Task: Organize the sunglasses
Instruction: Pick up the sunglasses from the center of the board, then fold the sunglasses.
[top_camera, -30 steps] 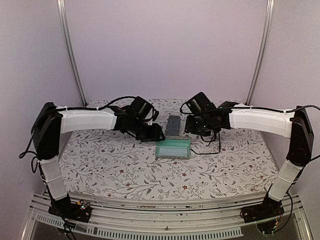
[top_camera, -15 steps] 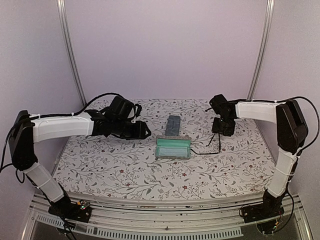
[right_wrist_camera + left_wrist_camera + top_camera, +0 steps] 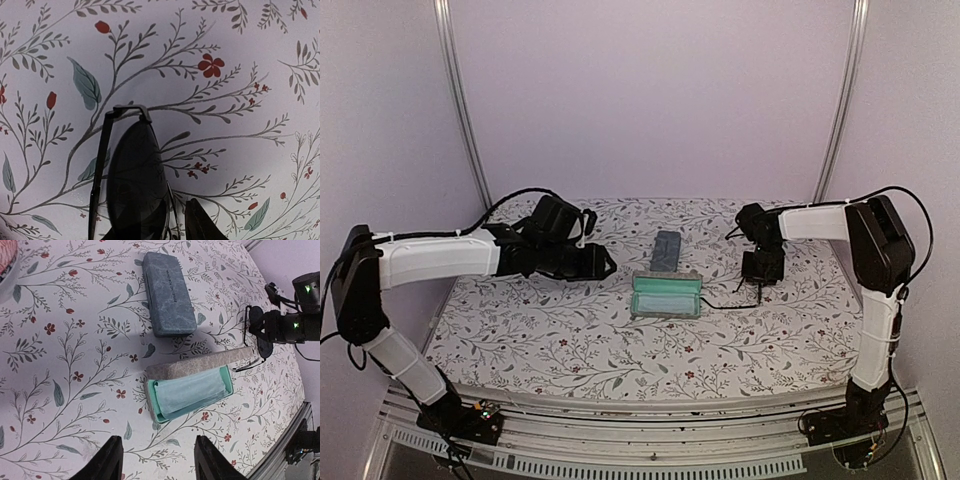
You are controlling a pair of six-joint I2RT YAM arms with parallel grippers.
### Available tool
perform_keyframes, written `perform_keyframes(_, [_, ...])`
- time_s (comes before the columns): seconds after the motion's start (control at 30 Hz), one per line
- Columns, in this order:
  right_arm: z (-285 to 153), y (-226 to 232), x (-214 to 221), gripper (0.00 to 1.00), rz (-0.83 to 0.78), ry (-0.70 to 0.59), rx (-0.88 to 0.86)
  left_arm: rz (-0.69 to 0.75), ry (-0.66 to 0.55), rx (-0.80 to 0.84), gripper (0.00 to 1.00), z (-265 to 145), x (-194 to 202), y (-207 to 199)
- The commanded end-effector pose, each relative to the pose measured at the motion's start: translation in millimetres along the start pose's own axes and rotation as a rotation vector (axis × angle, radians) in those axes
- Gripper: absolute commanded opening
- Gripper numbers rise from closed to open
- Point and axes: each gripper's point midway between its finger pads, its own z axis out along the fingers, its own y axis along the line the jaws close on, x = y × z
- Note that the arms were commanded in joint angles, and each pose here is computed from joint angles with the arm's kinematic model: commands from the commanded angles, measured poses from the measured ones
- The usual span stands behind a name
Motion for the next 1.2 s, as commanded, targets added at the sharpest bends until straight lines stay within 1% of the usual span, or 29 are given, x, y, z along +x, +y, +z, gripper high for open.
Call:
perform_keyframes(0.0, [6.7,2.1,6.2,0.23,-0.014,0.046,-0.003,0.0,-0.039,0.009,0.51,-10.1,-9.7,4.5])
perform_keyframes(0.07, [6.8,1.2,6.2,0.14,-0.011,0.047,0.0,-0.003,-0.044,0.007,0.51,-12.0,-10.5,5.7])
perform_keyframes(0.17, [4.4,-2.9,3.3,0.05,0.004,0.034,0.012,-0.005,-0.049,0.009,0.51,-14.4,-11.4,6.8])
perform_keyframes(0.43, [-26.6,-5.0,-18.8,0.03,0.034,-0.08,-0.029,-0.008,-0.071,0.021,0.51,-21.8,-18.5,4.2])
perform_keyframes(0.63, [-82.6,-1.8,-40.4,0.03,0.027,-0.245,-0.17,0.008,-0.125,0.08,0.52,-37.4,-37.1,-11.6])
perform_keyframes(0.7, [-108.6,3.2,-47.4,0.03,0.006,-0.311,-0.252,0.018,-0.163,0.11,0.53,-47.9,-48.6,-20.3])
perform_keyframes(0.83, [-174.4,29.7,-57.0,0.03,-0.072,-0.45,-0.487,0.045,-0.253,0.215,0.57,-77.5,-75.3,-46.3])
perform_keyframes(1.0, [-257.6,84.6,-27.8,0.03,-0.25,-0.565,-0.848,0.092,-0.339,0.428,0.66,-120.9,-98.9,-91.3])
perform_keyframes(1.07, [-289.4,110.5,-5.2,0.03,-0.337,-0.578,-1.003,0.114,-0.368,0.525,0.69,-138.8,-104.2,-109.1])
perform_keyframes(1.17, [-330.3,137.5,20.5,0.03,-0.436,-0.601,-1.182,0.139,-0.386,0.646,0.72,-159.5,-105.2,-128.2])
